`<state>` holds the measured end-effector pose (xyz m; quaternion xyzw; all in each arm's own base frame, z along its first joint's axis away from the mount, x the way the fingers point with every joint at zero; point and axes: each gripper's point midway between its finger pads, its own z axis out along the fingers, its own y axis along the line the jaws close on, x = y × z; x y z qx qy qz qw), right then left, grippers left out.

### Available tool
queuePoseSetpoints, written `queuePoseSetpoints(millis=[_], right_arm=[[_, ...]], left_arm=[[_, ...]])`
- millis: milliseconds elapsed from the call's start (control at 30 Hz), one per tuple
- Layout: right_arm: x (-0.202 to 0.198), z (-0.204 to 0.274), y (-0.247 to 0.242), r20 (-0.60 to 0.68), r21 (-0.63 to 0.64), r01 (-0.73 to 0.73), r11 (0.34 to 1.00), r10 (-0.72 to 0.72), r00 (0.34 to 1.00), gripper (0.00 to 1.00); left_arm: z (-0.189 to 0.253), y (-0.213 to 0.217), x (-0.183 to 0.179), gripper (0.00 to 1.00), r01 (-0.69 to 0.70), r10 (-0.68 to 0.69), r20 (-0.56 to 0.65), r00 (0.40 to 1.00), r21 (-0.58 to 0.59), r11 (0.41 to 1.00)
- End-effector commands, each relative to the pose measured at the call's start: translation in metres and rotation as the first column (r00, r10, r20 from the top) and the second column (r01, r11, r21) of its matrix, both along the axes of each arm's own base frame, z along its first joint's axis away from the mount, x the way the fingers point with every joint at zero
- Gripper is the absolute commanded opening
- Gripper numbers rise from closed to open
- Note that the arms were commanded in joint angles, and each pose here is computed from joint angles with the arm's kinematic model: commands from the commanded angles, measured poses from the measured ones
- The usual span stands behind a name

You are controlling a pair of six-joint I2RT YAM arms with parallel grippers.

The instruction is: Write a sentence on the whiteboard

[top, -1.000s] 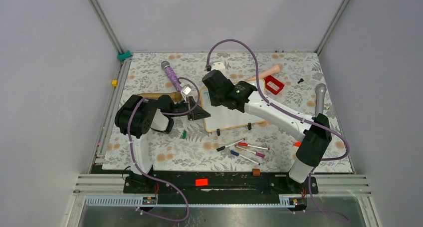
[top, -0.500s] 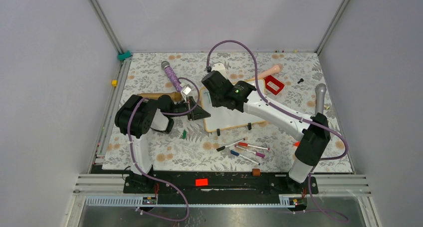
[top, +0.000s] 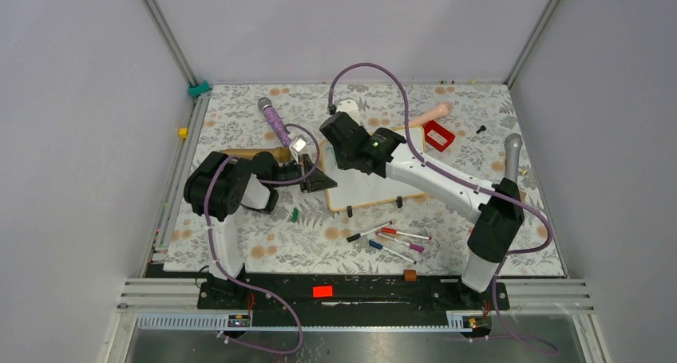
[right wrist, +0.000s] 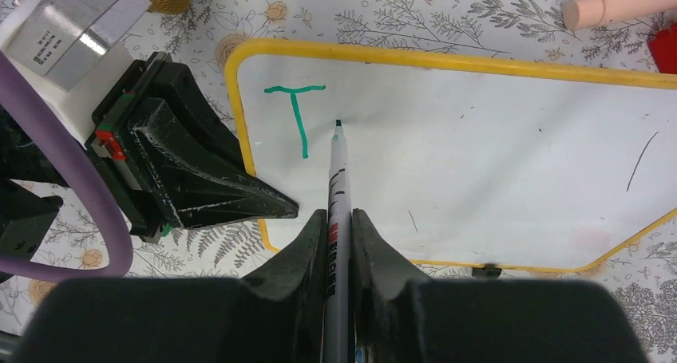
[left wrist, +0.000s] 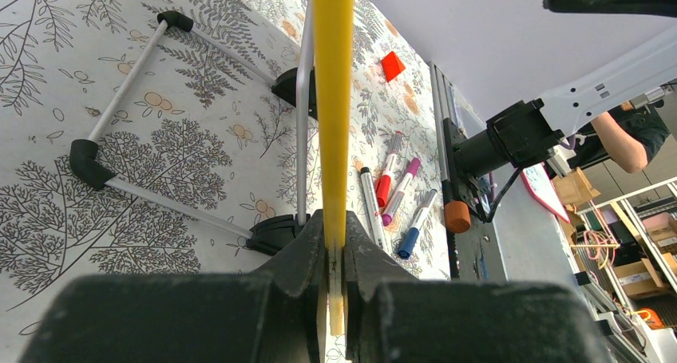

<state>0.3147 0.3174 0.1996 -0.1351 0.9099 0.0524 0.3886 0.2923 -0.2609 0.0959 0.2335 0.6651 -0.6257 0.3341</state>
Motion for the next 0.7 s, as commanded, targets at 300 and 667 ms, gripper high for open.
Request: queuePoseSetpoints(millis=[300,667], right_arm=[[0.008,0.005,0.005,0.000,0.007,-0.010,1.000,0.010,1.000,0.00],[-0.003,-0.007,-0.002,-0.036,0.001,-0.019,1.000,0.019,0.999,0.00]], left_arm=[[0.020,-0.003,-0.008,0.00,0.057,-0.054,0.117,0.992,-0.024,0.998],[0.021,-0.003,-0.009,0.00,0.057,-0.054,0.118,0.992,-0.024,0.998]])
